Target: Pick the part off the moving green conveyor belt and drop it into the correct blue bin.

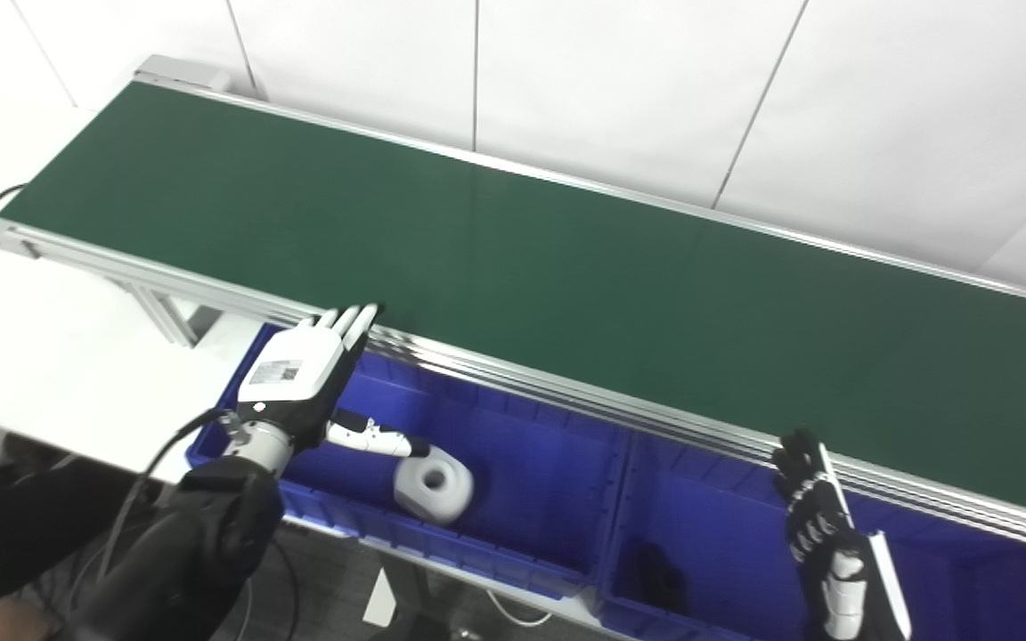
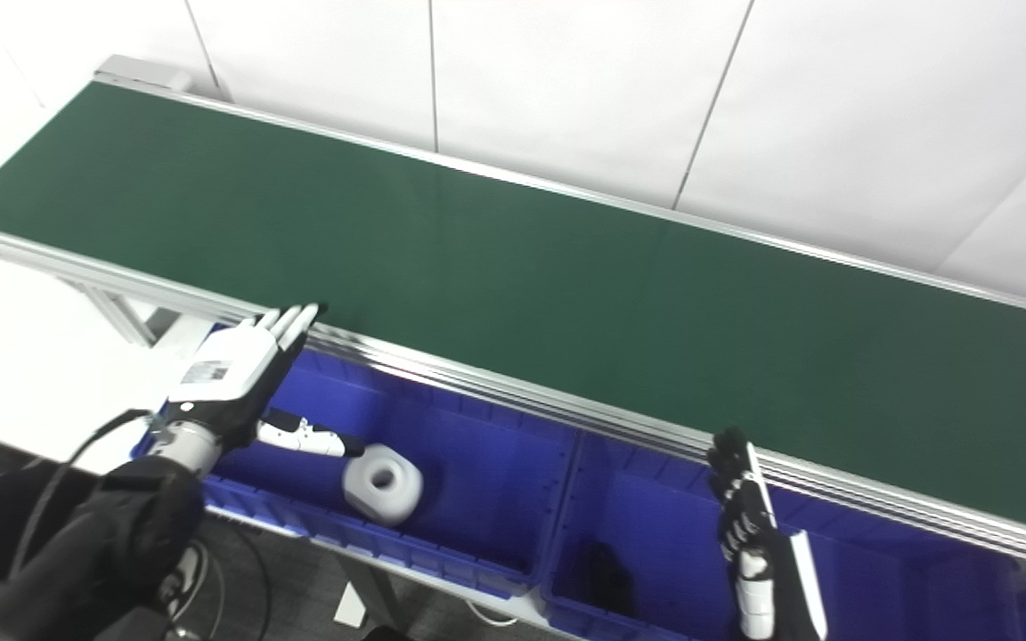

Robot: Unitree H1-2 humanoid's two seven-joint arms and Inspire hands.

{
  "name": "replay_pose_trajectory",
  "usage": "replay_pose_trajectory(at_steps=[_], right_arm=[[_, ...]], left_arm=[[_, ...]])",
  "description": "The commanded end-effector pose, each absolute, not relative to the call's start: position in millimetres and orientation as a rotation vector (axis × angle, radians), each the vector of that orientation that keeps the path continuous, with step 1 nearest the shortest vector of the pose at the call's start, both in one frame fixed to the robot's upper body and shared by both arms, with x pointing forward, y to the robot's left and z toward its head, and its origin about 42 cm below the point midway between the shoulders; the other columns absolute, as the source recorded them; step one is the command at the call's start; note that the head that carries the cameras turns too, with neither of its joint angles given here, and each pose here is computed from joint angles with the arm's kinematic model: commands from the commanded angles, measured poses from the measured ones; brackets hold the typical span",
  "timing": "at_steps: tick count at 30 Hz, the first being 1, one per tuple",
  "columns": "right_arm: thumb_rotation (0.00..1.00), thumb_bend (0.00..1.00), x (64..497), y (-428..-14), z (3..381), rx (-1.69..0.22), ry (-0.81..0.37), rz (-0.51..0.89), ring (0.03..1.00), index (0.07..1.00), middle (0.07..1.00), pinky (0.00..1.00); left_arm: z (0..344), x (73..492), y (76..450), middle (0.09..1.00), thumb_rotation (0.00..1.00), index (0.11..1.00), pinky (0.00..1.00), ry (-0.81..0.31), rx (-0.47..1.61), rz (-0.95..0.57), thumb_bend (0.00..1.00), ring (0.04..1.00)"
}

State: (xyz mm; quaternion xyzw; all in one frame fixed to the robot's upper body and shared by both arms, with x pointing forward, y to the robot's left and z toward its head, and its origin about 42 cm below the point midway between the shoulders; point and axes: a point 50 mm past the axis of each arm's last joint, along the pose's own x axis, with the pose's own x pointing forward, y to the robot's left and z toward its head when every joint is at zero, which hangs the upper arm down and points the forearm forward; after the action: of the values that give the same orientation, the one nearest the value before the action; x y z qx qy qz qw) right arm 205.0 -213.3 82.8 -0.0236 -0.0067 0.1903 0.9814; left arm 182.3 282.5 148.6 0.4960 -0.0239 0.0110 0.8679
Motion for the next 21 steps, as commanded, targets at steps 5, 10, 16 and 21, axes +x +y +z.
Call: replay_pose_trajectory(at_steps=[5, 10, 16, 21], right_arm=[[1.00, 0.93, 214, -198, 91, -0.058, -0.099, 0.370, 0.975, 1.000, 0.981, 1.00], [1.00, 0.93, 214, -174, 80, -0.106, -0.089, 0.348, 0.974, 1.000, 0.981, 1.00], [1.00, 0.88, 212, -144, 66, -0.073, -0.063, 0.323, 0.998, 1.000, 1.000, 0.99], [1.00, 0.87, 208, -134, 62, -0.064, -0.050, 0.305, 1.000, 1.000, 1.000, 1.00]], left_arm=[[207, 206, 251, 0.980, 0.67, 0.980, 0.97, -0.592, 0.744, 0.205, 1.00, 0.980], [166, 220, 246, 1.000, 0.84, 0.999, 1.00, -0.581, 0.513, 0.275, 0.99, 1.000], [120, 230, 237, 1.000, 0.94, 1.000, 1.00, -0.354, 0.324, 0.147, 1.00, 1.000], [91, 232, 219, 1.000, 0.95, 1.000, 1.00, -0.362, 0.477, -0.018, 0.97, 1.000]])
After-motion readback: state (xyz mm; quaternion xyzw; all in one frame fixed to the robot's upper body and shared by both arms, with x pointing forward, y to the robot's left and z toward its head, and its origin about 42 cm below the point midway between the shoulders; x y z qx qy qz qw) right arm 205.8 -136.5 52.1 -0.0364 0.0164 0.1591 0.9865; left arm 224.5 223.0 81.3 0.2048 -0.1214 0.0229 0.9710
